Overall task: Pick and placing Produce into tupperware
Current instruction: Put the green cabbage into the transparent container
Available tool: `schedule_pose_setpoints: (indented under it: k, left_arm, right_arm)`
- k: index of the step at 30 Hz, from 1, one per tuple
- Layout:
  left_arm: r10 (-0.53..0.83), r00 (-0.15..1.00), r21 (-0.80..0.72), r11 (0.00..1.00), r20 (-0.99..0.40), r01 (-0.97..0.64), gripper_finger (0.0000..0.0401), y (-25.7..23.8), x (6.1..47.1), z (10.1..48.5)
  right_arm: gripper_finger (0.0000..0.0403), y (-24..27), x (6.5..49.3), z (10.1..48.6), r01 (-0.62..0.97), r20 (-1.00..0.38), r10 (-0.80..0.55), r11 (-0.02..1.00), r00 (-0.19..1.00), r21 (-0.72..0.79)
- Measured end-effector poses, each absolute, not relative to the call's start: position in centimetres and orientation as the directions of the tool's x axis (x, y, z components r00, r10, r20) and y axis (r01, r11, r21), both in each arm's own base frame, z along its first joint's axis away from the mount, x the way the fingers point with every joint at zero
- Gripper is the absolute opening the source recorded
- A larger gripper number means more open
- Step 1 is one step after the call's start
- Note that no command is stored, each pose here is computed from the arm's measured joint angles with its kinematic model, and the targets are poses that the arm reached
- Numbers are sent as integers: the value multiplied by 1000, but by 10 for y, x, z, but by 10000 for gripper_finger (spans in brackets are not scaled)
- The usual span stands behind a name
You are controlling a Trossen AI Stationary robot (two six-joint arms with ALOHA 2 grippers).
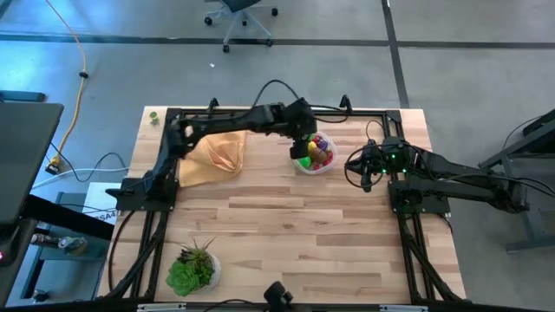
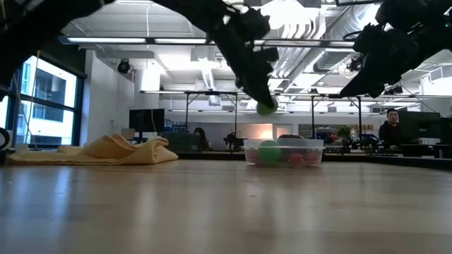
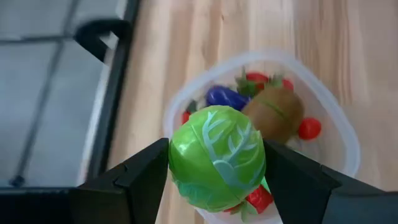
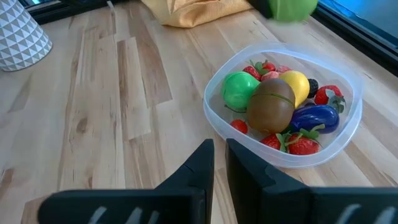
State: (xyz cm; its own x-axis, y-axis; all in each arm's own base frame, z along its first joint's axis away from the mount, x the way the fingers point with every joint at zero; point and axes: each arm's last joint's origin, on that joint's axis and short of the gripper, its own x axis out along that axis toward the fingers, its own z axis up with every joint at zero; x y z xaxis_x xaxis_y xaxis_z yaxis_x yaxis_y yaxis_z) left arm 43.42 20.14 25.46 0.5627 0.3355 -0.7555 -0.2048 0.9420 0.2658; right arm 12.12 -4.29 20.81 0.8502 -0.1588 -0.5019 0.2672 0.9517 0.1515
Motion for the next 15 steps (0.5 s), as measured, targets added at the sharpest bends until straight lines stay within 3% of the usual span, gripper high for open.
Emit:
schedule_pose_setpoints:
  k: [15]
  left_arm:
    - [186, 444, 109, 975, -876, -193, 239, 229, 437, 207]
  right_arm:
    - [30, -43, 121, 208, 267, -502, -159, 952, 850, 152]
